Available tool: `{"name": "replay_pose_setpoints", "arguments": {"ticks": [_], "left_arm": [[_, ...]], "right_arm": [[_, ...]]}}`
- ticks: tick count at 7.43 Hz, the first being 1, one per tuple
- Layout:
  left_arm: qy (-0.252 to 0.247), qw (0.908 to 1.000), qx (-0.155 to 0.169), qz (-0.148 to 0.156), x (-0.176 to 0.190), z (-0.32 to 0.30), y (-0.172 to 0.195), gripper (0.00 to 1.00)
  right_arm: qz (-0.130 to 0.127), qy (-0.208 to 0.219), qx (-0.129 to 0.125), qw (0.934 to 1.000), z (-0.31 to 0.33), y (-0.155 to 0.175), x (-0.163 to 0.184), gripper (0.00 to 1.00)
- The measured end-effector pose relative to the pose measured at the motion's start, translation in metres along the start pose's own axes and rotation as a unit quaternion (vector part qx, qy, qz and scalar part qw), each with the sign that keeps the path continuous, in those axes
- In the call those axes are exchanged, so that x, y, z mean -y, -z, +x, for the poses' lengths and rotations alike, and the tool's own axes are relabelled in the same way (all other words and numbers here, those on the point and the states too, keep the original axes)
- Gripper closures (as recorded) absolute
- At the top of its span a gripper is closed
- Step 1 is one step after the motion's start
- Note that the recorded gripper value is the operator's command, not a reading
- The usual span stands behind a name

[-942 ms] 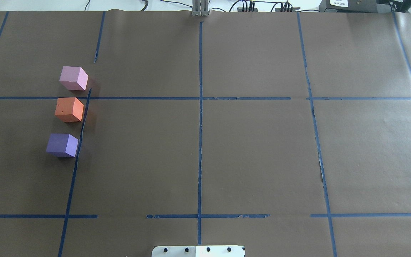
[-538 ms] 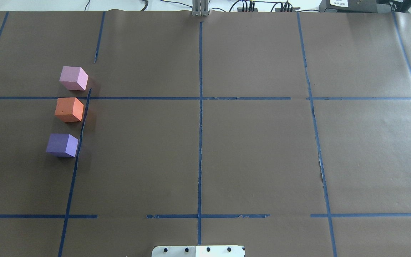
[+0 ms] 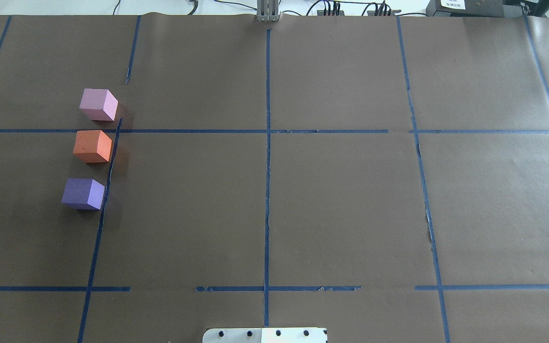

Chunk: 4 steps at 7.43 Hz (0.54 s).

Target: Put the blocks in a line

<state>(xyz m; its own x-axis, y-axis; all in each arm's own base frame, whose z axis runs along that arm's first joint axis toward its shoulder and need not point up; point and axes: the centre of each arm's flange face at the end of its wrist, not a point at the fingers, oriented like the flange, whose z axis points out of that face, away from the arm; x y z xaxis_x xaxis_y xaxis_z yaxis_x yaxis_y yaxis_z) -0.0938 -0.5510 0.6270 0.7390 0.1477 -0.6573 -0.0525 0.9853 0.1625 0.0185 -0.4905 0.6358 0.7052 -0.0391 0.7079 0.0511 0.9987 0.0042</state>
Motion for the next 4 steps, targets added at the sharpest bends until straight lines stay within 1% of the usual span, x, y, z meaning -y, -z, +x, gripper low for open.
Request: {"name": "replay_pose_setpoints", "arguments": {"ticks": [2,4], "left_arm": [[0.033,0.9993,-0.005,-0.014,0.0000,0.0020,-0.0032,0.01],[0.054,0.9984,-0.006,-0.015,0.0012,0.0034,-0.0030,0.01]], "right_arm": [[0.000,0.000,0.000,1.0000,0.0000,0.0000,0.0000,0.00],[0.000,0.000,0.000,1.0000,0.0001,0.0000,0.0000,0.00]]}}
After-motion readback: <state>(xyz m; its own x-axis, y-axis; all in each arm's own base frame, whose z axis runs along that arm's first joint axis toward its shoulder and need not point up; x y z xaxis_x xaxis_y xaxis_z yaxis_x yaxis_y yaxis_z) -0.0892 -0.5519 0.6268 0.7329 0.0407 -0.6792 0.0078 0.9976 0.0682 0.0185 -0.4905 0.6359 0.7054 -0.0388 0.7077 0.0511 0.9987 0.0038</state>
